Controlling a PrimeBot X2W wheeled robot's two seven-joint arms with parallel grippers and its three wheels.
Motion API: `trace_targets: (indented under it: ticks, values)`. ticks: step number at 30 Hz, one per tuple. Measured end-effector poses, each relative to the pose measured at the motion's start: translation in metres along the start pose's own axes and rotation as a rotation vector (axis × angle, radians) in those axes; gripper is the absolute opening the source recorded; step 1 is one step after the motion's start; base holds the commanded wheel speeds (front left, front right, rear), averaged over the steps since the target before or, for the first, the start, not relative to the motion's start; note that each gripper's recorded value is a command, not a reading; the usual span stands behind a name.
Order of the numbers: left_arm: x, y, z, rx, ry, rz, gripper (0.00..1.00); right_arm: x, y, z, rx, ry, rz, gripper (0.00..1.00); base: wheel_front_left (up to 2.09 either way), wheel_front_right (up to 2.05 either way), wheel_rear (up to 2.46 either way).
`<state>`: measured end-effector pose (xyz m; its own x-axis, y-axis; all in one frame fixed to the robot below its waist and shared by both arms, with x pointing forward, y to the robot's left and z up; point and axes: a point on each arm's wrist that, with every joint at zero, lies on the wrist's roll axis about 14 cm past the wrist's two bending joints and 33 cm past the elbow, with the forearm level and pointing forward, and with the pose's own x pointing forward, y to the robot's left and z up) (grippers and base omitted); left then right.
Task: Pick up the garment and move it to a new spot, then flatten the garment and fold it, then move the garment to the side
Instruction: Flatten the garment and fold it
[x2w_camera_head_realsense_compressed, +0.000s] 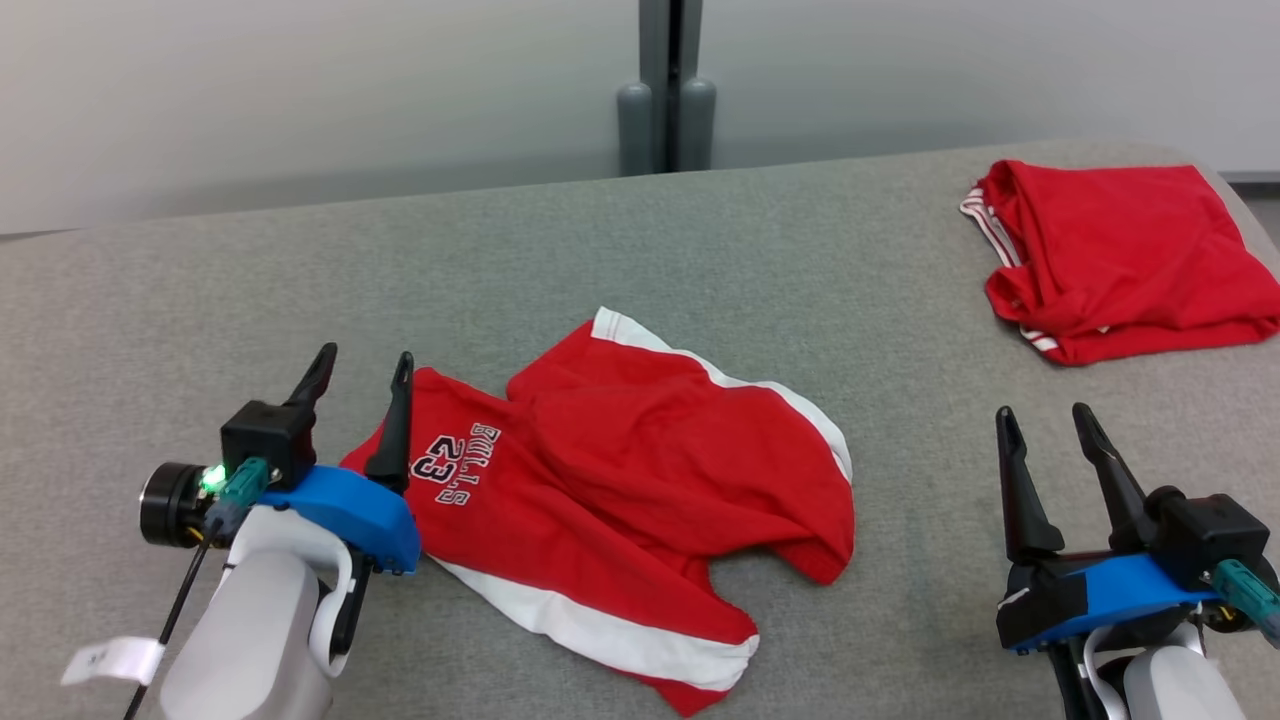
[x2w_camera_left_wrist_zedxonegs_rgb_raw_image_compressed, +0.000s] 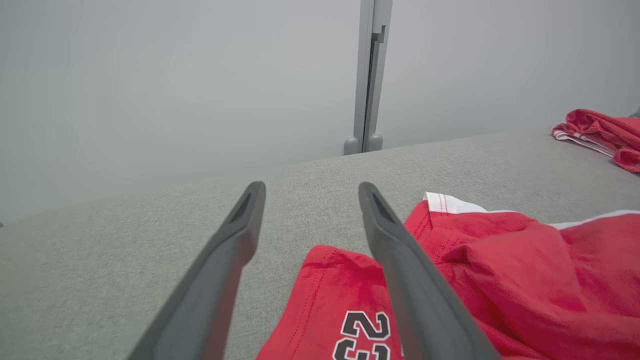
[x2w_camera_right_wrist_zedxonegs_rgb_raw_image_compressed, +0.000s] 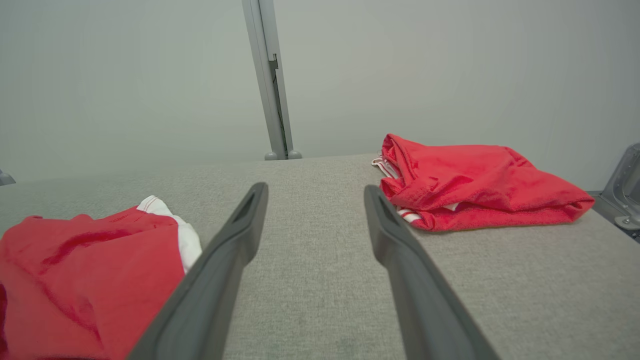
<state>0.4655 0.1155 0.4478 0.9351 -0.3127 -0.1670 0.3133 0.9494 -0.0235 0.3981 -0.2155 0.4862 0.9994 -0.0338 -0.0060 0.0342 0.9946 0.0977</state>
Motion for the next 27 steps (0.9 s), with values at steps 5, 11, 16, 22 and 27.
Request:
trace_targets:
  ticks: [5, 11, 16, 22, 27]
  values:
    - [-0.025, 0.015, 0.035, -0.010, -0.144, 0.087, 1.00, 0.000, 0.007, 0.003, 0.003, -0.008, 0.020, 1.00, 0.00, 0.00, 0.00]
    - [-0.075, 0.031, 0.074, -0.008, -0.317, 0.207, 1.00, -0.002, 0.017, 0.005, 0.007, -0.010, 0.047, 1.00, 0.00, 0.00, 0.00]
    - [-0.109, 0.038, 0.080, 0.013, -0.362, 0.276, 1.00, -0.005, 0.021, 0.004, 0.010, -0.005, 0.057, 1.00, 0.00, 0.00, 0.00]
    - [-0.131, 0.042, 0.058, 0.018, -0.307, 0.320, 1.00, -0.010, 0.024, -0.003, 0.011, 0.026, 0.065, 1.00, 0.00, 0.00, 0.00]
    - [-0.137, 0.042, 0.048, 0.013, -0.282, 0.324, 1.00, -0.013, 0.026, -0.007, 0.012, 0.043, 0.070, 1.00, 0.00, 0.00, 0.00]
